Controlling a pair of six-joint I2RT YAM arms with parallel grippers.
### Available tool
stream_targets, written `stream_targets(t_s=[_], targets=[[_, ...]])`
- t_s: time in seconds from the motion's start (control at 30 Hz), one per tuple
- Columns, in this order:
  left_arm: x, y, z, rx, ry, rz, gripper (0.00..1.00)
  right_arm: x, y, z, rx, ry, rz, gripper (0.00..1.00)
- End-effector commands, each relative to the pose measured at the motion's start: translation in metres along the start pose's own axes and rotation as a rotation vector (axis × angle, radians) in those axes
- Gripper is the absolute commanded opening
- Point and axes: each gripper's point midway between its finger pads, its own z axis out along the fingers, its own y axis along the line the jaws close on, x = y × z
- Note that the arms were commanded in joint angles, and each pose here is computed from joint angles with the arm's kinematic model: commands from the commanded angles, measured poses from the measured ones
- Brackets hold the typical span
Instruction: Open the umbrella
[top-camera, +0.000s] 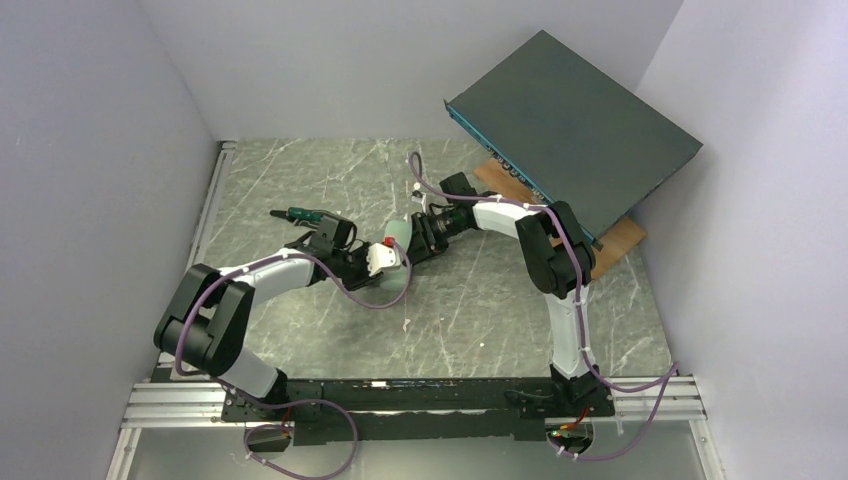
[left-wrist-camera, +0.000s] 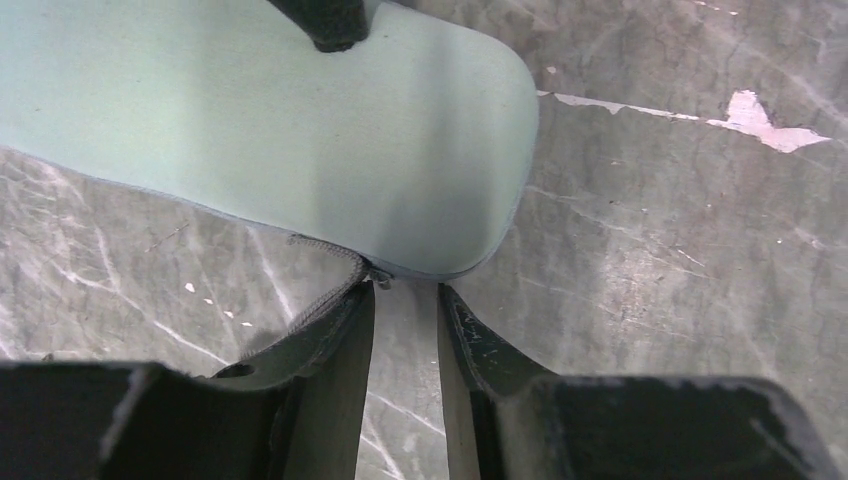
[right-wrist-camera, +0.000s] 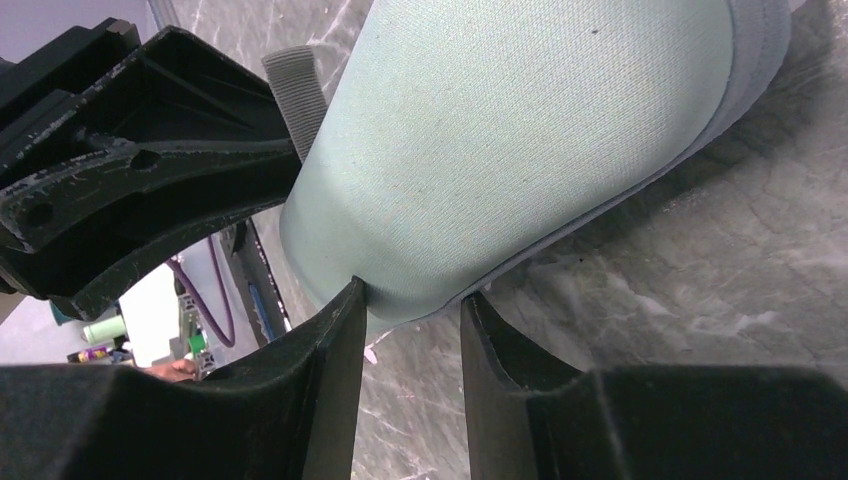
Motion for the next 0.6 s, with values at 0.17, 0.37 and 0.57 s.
stream_targets(t_s=[0.17, 0.37, 0.57], targets=[[-0.010, 0.007, 0.007, 0.007, 0.034, 0.007, 0.33, 0.023, -0.040, 0.013, 0.118, 0.033, 0.006, 0.26], [-0.014, 0.007, 0.008, 0.043, 0.043, -0.002, 0.18, 0.022, -0.041, 0.014, 0.120, 0.024, 0.010, 0.24], [-0.019, -0.017, -0.001, 0.123, -0.017, 0.079, 0.00, 0.017, -0.051, 0.014, 0.179, 0.000, 0.038, 0.07]])
